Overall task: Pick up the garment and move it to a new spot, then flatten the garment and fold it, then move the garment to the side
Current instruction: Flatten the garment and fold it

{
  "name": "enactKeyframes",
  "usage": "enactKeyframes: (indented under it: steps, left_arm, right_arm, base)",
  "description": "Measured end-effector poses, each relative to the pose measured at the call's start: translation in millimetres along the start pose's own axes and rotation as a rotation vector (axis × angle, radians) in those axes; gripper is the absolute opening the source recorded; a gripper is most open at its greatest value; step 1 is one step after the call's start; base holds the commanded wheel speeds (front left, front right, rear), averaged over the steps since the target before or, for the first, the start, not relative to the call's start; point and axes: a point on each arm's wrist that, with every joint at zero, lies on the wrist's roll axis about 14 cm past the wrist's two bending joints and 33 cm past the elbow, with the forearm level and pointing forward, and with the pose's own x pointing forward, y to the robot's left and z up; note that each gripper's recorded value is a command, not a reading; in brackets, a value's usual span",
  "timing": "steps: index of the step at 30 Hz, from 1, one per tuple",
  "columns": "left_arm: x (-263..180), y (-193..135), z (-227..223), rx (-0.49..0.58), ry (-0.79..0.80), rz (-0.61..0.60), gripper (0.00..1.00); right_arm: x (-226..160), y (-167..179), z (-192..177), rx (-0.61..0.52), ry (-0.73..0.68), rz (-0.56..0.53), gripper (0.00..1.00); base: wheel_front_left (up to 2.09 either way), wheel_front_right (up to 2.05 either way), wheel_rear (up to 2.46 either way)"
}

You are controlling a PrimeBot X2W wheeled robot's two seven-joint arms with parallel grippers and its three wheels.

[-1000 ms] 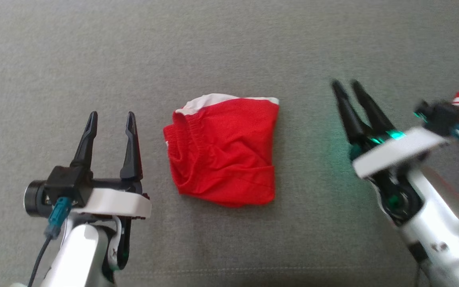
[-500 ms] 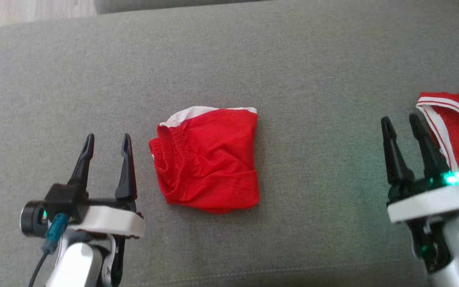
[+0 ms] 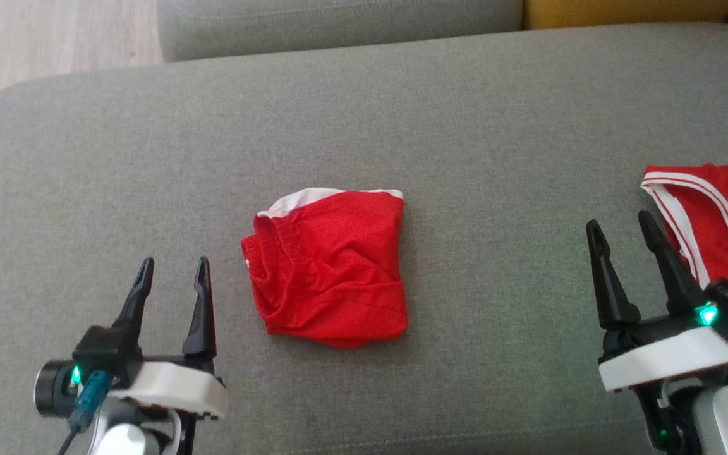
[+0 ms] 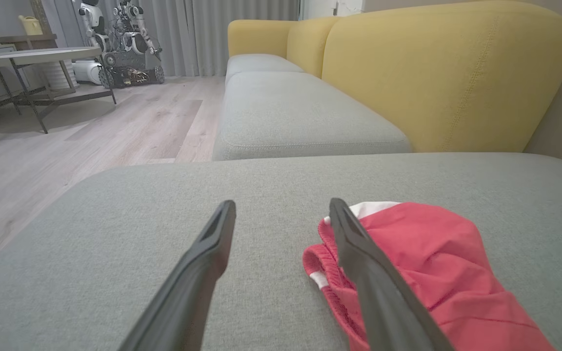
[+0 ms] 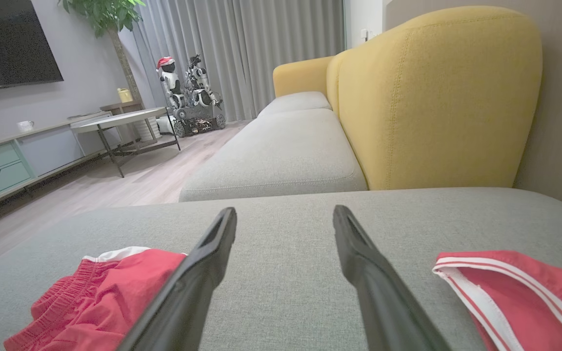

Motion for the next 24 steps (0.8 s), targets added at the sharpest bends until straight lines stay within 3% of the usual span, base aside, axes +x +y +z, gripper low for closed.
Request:
enactKeyframes:
  steps: [24]
  left_arm:
    - [-31, 1, -1, -0.017, 0.03, 0.012, 1.0]
  right_arm:
    - [-27, 7, -1, -0.035, 0.022, -0.019, 1.0]
  base:
    - [0.0, 0.0, 0.0]
